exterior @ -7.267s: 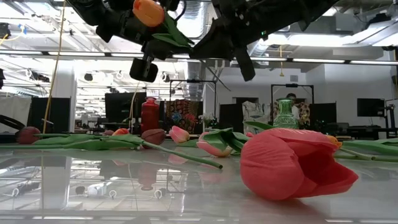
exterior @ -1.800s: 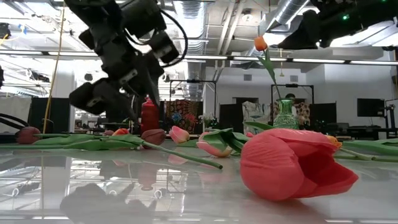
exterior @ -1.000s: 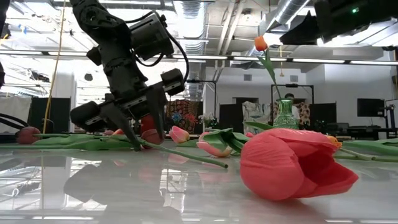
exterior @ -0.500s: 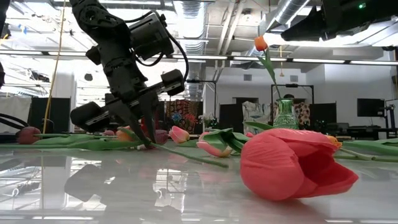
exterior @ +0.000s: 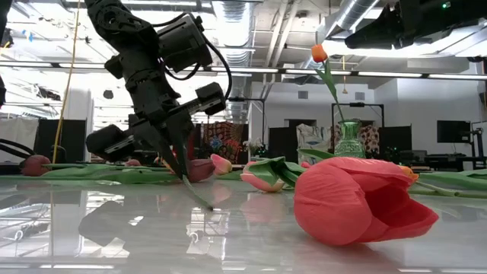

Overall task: Sort flowers into vase by color
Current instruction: Put the orange flower into the green vase

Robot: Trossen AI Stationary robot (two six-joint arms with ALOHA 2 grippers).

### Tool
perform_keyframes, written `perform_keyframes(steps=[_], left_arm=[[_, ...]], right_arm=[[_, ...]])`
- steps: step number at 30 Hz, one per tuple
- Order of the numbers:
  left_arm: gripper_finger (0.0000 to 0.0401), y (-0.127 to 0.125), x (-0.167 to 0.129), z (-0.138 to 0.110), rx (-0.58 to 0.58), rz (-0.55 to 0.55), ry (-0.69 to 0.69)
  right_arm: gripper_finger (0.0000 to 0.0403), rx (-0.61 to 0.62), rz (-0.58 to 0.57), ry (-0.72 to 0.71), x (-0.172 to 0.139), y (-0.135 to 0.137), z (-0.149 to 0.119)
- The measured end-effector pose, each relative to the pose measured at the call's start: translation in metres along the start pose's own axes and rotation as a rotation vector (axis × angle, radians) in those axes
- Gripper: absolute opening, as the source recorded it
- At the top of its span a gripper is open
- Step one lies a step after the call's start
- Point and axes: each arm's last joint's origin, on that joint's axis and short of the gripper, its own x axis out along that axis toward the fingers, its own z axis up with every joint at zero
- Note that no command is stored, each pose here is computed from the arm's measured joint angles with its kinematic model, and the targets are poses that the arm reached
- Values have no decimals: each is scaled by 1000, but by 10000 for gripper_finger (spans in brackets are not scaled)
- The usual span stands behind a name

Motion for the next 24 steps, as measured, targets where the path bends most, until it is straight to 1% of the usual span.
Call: perform_keyframes(steps=[3,5,14,17,22,24], left_arm=[[0,-2,-5,-4,56,-21,-6],[0,-5,-12,-6,102,-47,-36],[0,-20,-55,-13,281,-206,-256],[0,-29,-68,-14,379,-301,-365],[0,-53,-87,-13,601,-516,-568],[0,-60,-94,-10,678,-563,-651]], right_arm=[[203,0,0,0,0,0,0],[203,0,0,0,0,0,0],[203,4,-1,-3,0,0,0],[203,40,-5,-23,0,-1,3],[203,110,-13,-95,0,-2,11],[203,134,-17,-121,-1,-3,14]])
